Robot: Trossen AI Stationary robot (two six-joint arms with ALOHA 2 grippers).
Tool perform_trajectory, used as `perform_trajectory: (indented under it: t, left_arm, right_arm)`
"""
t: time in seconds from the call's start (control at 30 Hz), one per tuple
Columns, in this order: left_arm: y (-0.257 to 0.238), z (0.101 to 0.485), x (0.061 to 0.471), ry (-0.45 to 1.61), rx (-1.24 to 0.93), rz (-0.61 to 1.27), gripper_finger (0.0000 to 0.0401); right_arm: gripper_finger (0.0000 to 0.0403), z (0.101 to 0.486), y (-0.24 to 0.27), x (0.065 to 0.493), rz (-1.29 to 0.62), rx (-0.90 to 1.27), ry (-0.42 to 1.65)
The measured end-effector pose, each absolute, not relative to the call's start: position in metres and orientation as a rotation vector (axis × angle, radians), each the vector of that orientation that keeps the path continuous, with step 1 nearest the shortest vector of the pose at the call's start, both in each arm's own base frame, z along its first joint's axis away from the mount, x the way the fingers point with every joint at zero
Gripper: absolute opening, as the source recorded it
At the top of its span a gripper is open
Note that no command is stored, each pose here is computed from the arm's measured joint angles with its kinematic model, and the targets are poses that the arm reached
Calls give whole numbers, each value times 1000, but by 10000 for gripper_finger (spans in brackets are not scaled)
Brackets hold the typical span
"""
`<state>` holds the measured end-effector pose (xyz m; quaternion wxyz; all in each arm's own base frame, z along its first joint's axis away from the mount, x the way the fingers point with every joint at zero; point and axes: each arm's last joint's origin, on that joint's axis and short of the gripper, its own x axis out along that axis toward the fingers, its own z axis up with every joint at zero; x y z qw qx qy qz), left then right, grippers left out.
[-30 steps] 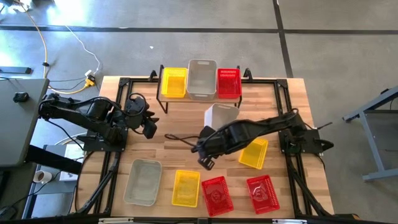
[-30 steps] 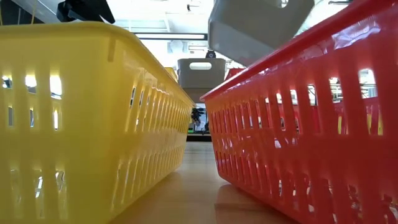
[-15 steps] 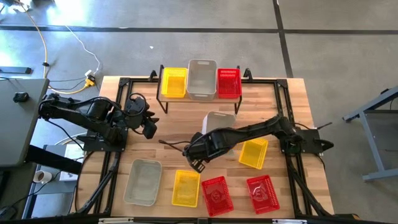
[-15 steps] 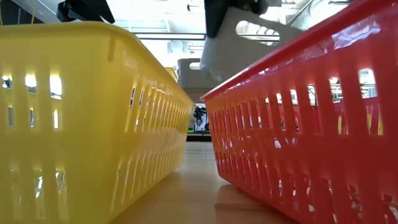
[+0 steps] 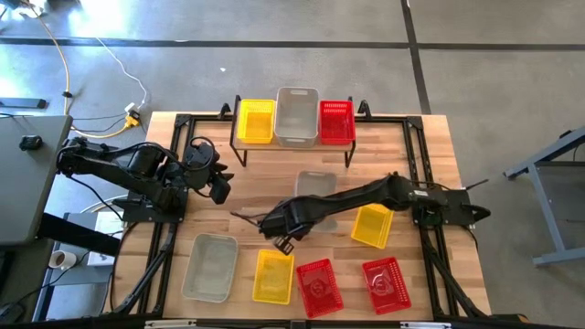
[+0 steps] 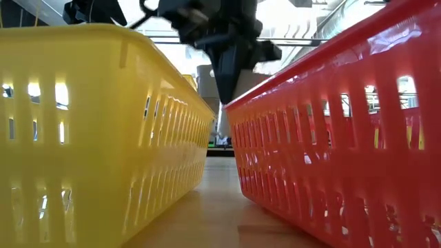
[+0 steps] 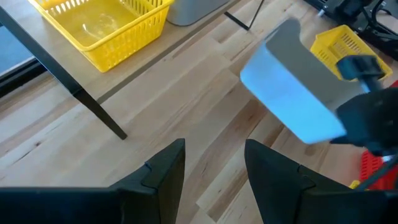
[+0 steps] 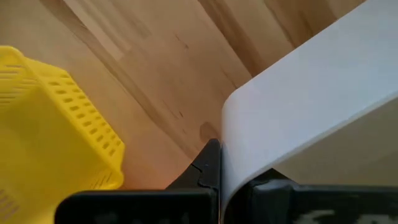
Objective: Stack baskets on shelf by color
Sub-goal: Stack the top gray bin on top of the gray bin on the shelf
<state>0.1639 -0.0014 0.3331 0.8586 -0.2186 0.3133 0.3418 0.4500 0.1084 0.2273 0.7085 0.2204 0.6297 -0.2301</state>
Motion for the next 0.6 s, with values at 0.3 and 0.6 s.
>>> perform_trajectory:
  t: [0.3,0.6]
  left_arm:
    - [-1,333,164,664,-443,711,156]
    - [-1,333,164,669,-431,706,156]
  right_arm:
    - [0,205,101,458,-487,478,1454]
    - [0,202,90,464,-461,525,1444]
